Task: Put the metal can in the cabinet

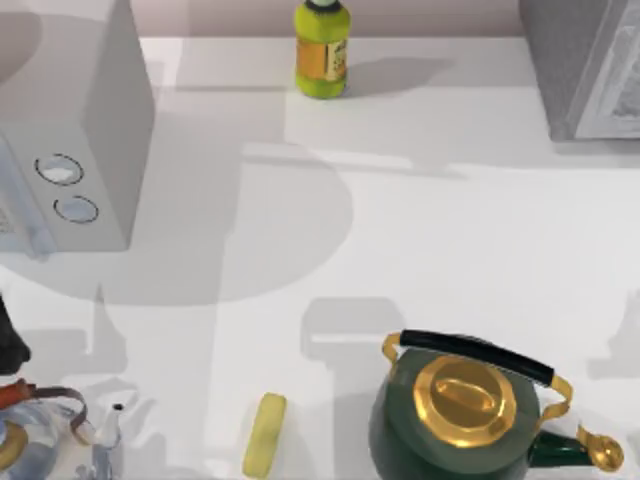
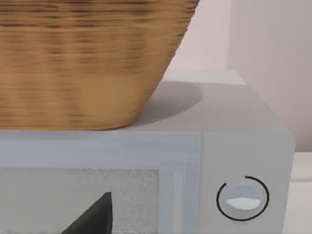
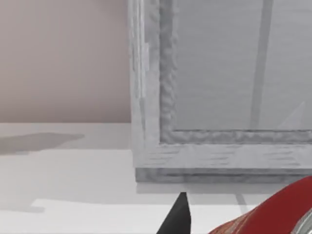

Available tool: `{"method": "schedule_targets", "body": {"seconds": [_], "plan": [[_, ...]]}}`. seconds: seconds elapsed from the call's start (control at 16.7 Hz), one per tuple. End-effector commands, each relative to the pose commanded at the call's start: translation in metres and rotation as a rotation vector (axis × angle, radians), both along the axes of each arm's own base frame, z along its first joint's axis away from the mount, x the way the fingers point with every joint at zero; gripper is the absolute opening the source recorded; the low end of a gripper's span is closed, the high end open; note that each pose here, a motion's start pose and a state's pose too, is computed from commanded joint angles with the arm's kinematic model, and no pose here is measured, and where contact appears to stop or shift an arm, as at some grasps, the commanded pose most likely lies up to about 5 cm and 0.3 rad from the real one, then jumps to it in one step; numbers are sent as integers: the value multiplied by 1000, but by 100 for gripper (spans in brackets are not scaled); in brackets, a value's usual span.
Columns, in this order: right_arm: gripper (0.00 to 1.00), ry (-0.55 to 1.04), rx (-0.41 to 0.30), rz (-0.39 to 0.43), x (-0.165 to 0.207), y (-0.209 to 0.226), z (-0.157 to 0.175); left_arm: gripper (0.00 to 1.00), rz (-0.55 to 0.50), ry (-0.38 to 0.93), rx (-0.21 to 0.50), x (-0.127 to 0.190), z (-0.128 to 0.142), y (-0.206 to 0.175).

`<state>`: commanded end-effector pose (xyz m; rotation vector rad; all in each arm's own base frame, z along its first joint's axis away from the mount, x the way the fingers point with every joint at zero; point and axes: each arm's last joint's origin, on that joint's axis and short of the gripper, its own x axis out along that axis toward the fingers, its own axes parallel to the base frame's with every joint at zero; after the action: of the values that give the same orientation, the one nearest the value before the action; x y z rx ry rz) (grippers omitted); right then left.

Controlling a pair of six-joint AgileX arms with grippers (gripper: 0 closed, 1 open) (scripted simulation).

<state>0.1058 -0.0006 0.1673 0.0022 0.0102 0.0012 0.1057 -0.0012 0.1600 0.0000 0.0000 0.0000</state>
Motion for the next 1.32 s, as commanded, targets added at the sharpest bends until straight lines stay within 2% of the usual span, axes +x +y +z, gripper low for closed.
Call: {"method": "schedule_targets", "body": {"seconds": [0.24, 0.54, 0.84, 1.08, 1.32], "plan": [[0, 13, -2, -7, 2, 2, 48, 100, 0, 0, 0, 0, 0, 0], [0, -29, -1, -19, 18, 6, 161, 100, 0, 0, 0, 0, 0, 0], [0, -16, -5, -20, 62, 17, 253, 100, 0, 0, 0, 0, 0, 0], [0, 2, -9, -10, 105, 31, 301, 100, 0, 0, 0, 0, 0, 0], [0, 1, -6, -2, 137, 43, 331, 100, 0, 0, 0, 0, 0, 0]]}}
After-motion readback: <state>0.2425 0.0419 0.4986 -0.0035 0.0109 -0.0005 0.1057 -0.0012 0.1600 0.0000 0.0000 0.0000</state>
